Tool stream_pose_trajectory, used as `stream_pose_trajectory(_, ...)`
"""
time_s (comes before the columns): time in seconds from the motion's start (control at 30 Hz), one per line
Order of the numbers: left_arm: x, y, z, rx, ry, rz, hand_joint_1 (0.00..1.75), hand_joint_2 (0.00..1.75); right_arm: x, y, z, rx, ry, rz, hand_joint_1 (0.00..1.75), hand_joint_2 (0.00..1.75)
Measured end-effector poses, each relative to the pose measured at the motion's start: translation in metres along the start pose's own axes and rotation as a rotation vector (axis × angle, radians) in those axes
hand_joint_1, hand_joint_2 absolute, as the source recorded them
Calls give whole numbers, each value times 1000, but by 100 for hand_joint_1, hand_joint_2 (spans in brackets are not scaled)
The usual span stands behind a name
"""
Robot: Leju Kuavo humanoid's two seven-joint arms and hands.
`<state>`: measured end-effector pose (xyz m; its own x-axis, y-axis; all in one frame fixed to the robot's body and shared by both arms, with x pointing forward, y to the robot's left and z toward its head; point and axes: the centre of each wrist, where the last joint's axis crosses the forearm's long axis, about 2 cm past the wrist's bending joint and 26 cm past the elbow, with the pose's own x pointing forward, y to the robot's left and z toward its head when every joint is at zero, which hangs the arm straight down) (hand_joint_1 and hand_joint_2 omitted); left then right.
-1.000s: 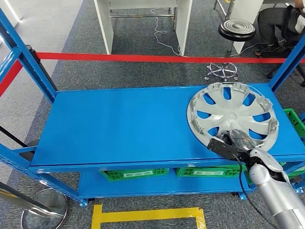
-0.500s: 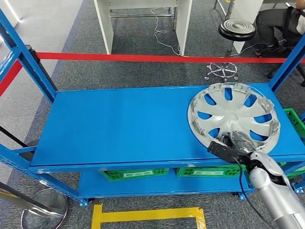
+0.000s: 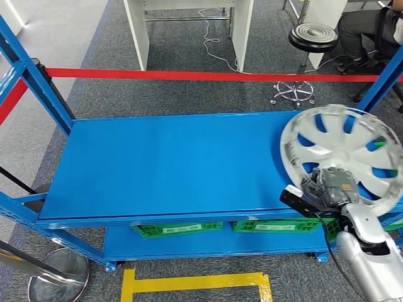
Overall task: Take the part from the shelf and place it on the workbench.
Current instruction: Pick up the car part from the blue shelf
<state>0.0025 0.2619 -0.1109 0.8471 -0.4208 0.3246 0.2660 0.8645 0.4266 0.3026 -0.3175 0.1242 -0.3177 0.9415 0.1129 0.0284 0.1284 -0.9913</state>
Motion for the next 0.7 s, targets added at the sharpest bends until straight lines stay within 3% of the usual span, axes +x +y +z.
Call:
stream_pose_trajectory(0.3,-2,-1,2,8,21,31,0,175,-1,-16,2,-78,-22,31,175,175)
stream_pose_trajectory(0.7,-4,-1,3,1,42,35,0,175,3,-19,9,-94,-57,16,175,175)
